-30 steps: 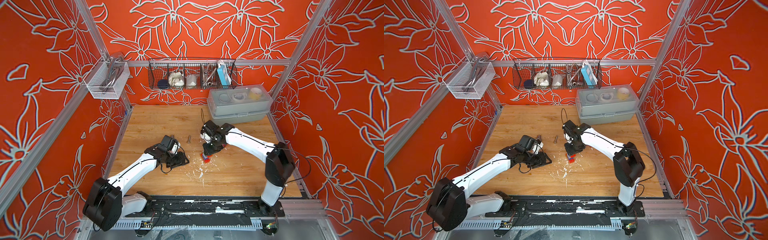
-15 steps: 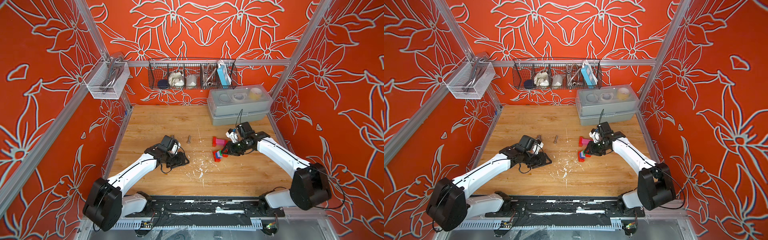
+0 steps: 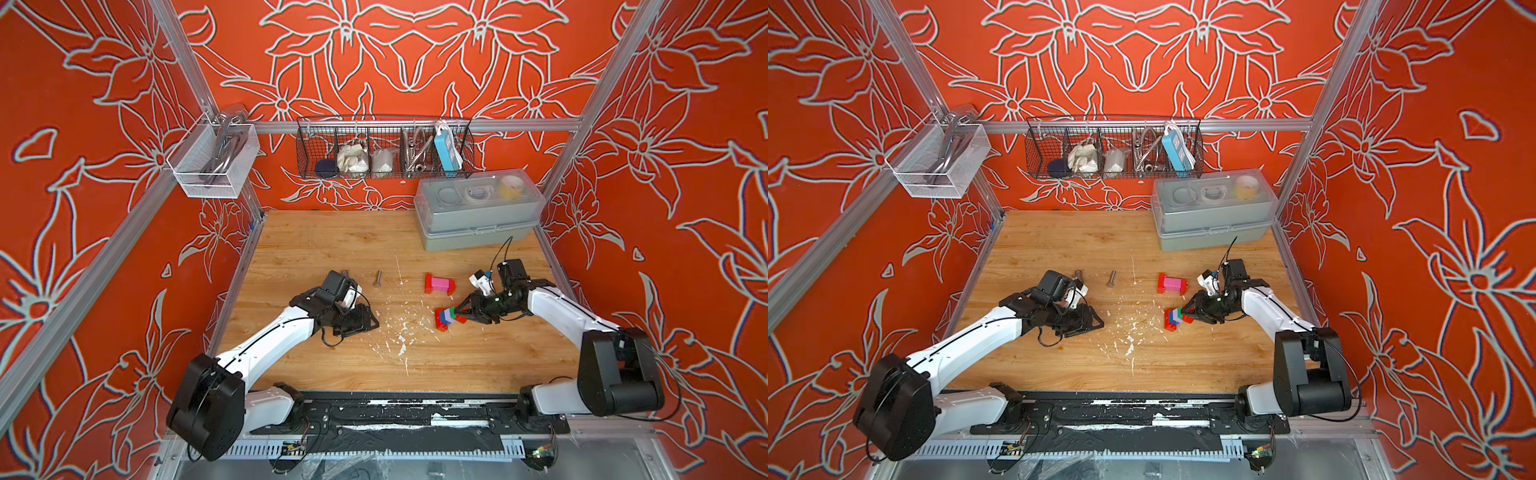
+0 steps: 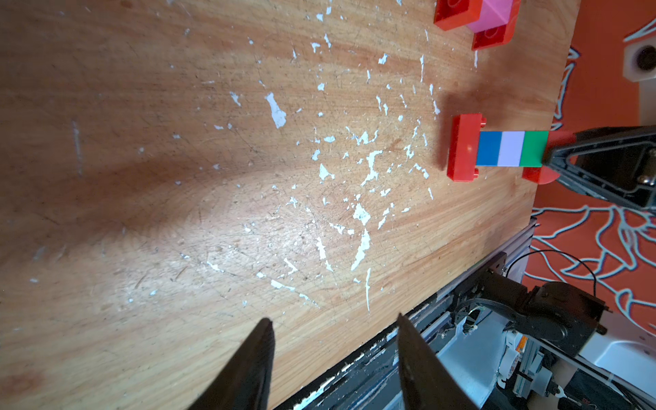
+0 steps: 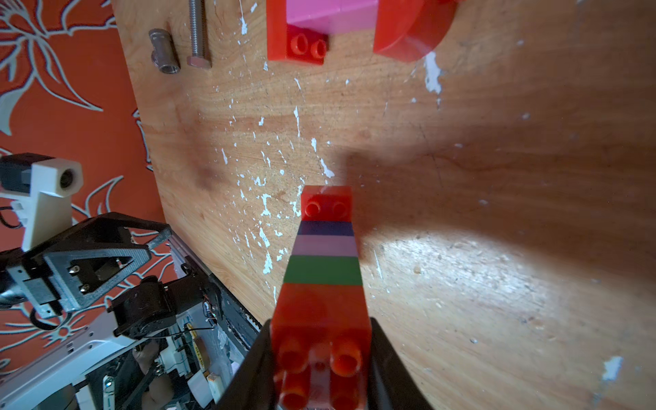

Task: Assemble the number 1 with lego
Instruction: Place the lego brick at the center of the board.

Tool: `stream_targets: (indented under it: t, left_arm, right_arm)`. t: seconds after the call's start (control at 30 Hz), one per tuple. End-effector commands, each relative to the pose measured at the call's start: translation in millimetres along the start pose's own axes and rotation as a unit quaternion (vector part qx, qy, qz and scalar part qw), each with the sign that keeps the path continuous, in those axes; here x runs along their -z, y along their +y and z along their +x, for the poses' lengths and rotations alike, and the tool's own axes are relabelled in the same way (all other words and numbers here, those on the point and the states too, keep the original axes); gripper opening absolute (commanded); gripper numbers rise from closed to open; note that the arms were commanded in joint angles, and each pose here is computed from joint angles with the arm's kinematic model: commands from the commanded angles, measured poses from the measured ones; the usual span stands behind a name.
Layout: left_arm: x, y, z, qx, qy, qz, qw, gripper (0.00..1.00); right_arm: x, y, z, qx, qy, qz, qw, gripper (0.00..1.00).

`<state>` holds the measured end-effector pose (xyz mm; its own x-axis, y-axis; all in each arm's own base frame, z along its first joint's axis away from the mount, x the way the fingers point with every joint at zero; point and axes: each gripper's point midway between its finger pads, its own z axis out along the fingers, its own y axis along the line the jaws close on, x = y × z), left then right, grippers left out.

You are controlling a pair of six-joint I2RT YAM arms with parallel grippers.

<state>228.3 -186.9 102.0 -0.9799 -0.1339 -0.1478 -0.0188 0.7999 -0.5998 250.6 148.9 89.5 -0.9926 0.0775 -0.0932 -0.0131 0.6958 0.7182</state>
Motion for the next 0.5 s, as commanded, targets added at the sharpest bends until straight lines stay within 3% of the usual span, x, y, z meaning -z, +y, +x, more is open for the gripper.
stream_targets:
  t: [0.0, 0.47]
  left_arm:
    - [-2.7, 0.8, -0.8, -0.003, 0.005, 0.003, 1.000, 0.54]
    - [-11.7, -0.9, -6.3, 0.007, 0.016, 0.005, 1.000, 0.54]
  right_arm:
    - [-1.7, 2.3, -2.1, 0.009, -0.006, -0.039, 0.999, 0.29]
    - [-13.3, -2.2, -10.6, -0.009, -0.014, -0.065, 0.998, 0.58]
